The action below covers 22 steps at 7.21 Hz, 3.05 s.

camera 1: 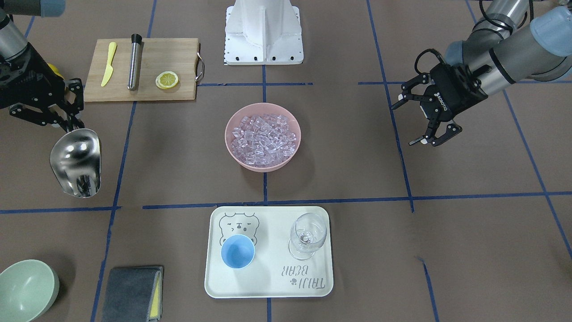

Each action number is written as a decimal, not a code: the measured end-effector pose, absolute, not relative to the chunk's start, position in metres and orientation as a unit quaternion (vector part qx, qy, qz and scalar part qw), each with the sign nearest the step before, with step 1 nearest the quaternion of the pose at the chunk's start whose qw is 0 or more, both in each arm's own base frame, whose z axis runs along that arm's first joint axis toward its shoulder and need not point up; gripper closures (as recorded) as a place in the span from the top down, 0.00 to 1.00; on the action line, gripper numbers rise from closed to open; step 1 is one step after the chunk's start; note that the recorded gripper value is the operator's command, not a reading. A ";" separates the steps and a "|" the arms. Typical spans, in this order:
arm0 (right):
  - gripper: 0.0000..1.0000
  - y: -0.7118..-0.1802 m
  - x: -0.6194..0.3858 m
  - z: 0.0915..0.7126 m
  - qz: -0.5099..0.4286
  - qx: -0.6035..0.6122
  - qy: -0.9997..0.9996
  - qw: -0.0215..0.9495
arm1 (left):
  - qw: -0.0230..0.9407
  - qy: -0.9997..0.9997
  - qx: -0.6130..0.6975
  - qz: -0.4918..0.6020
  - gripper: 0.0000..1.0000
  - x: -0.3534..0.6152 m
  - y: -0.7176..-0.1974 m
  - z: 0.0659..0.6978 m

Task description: Put ice in cup with scoop

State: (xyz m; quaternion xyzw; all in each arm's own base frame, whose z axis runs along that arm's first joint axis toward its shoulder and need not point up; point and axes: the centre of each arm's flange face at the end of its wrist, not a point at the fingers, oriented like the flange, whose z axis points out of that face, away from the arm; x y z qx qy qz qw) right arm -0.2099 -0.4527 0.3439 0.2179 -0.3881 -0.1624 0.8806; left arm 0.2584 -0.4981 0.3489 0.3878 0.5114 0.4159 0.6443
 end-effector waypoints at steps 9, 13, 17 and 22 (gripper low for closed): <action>0.00 -0.437 -0.279 0.257 -0.456 0.198 -0.191 0.846 | 0.622 0.485 0.433 0.436 1.00 0.365 -0.473 0.300; 0.00 -0.402 -0.349 0.223 -0.529 0.166 -0.108 0.825 | 0.615 0.482 0.438 0.446 1.00 0.420 -0.444 0.306; 0.00 -0.401 -0.379 0.204 -0.588 0.131 -0.064 0.795 | 0.616 0.475 0.436 0.453 1.00 0.468 -0.419 0.319; 0.00 -0.405 -0.392 0.160 -0.659 0.098 -0.038 0.745 | 0.614 0.465 0.448 0.454 1.00 0.517 -0.391 0.308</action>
